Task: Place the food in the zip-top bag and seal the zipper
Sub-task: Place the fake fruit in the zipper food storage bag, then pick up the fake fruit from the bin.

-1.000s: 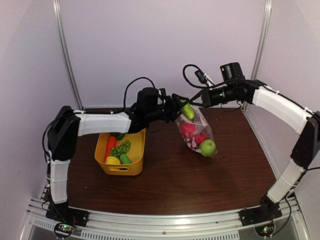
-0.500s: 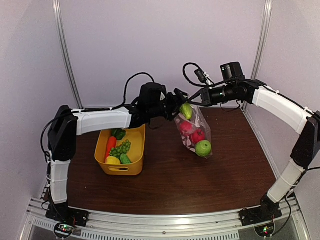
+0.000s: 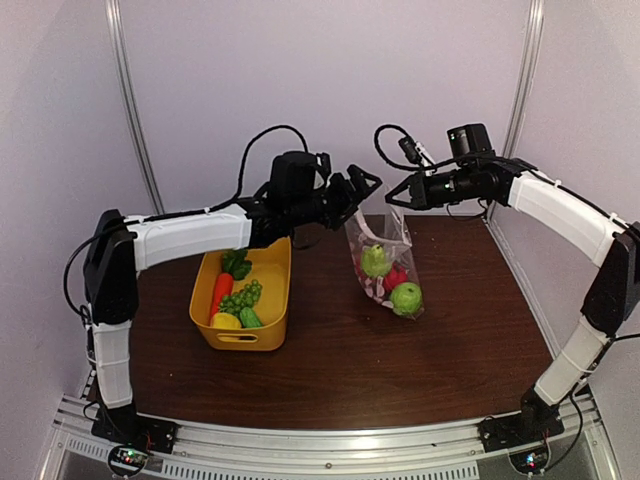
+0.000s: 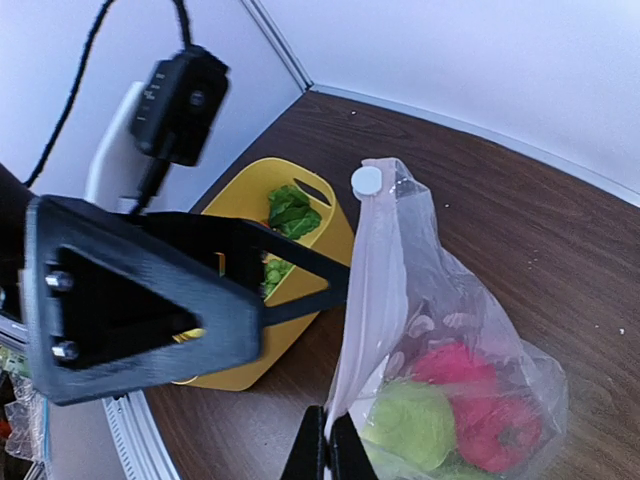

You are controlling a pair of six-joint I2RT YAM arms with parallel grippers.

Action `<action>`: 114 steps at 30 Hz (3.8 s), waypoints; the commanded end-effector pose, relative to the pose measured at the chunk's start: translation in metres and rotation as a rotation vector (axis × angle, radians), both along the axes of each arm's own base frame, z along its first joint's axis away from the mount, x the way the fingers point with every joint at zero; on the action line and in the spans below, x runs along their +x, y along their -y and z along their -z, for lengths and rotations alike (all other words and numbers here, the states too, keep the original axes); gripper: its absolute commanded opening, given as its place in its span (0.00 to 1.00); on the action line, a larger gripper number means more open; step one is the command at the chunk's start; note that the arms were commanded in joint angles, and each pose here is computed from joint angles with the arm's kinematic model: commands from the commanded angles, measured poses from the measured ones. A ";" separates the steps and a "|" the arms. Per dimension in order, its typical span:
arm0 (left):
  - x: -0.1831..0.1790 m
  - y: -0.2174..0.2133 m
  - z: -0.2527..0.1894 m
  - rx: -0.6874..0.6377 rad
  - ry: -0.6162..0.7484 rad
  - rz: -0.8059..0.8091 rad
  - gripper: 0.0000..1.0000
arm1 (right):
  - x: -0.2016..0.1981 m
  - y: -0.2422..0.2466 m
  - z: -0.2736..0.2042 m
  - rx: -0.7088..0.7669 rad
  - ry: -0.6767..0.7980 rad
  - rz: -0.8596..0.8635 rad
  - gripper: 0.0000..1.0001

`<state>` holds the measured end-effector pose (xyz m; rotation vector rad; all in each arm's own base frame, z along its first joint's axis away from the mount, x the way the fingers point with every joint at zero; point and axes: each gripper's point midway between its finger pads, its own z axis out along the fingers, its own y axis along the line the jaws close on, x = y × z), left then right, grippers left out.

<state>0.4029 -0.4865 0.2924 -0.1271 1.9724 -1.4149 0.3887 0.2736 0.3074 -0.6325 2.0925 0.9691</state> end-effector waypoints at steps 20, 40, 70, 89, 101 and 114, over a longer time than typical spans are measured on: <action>-0.022 -0.199 0.043 0.828 0.113 -0.026 0.81 | 0.012 0.029 0.003 -0.358 0.201 0.009 0.00; -0.056 -0.259 0.169 1.324 -0.240 0.142 0.79 | 0.004 0.015 0.018 -0.268 0.106 -0.027 0.00; -0.035 -0.287 0.263 1.452 -0.403 0.287 0.37 | -0.001 0.017 0.030 -0.276 0.090 -0.032 0.00; -0.016 -0.254 0.094 1.189 -0.133 0.154 0.00 | -0.001 0.020 0.024 -0.282 0.107 -0.021 0.00; -0.043 -0.158 -0.068 0.544 0.296 0.257 0.00 | 0.004 0.022 0.016 -0.272 0.120 0.022 0.00; -0.099 -0.036 -0.057 0.211 0.327 0.558 0.00 | 0.024 0.023 -0.005 -0.231 0.134 0.123 0.00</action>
